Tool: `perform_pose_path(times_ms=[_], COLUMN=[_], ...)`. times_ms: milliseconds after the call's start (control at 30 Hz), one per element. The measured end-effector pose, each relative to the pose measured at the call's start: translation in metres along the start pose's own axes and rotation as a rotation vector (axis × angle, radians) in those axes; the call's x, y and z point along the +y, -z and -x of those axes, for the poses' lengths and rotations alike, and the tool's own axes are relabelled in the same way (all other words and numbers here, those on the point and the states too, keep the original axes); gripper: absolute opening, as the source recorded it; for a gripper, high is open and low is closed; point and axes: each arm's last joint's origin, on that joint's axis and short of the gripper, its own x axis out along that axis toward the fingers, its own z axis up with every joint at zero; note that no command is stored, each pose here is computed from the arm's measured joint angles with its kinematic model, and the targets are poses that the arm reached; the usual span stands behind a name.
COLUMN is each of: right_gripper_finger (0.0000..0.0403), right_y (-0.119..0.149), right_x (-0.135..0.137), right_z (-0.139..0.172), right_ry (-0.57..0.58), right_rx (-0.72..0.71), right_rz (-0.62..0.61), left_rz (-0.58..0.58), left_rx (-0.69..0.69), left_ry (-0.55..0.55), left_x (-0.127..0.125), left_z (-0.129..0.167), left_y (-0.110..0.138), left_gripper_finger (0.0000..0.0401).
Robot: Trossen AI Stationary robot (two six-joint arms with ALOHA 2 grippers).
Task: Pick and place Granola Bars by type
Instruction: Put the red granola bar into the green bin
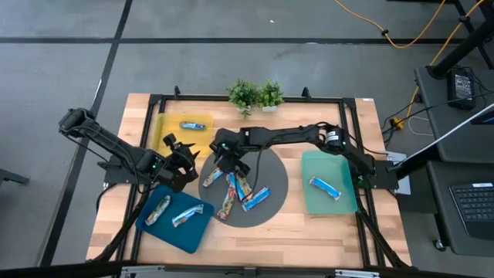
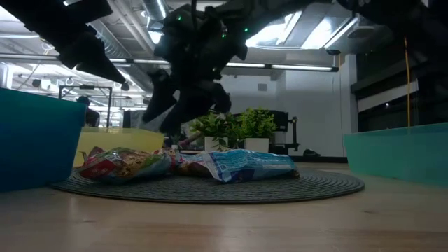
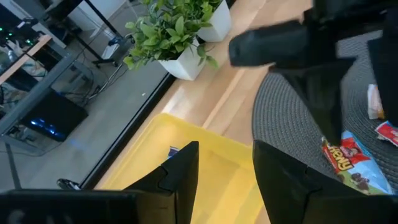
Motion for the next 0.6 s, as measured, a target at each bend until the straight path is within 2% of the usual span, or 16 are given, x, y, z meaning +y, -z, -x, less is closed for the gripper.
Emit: perform_pose_path(times_ms=[300,600], right_gripper_finger=[0.0257,0.0256], right_y=[0.014,0.034], right_x=[0.006,0.002], right_z=[-0.026,-0.037], right_ry=[-0.038,-0.032], right_rx=[0.023,0.048], right_rz=[-0.016,-0.048], left_rz=[0.0,0.016], left_rx=[-0.001,-0.016], left_ry=[0.004,0.014], left_x=[0.0,-0.002], left_z=[0.0,0.002], left_y=[0.0,-0.001], left_gripper_finger=[0.0143,0.0143])
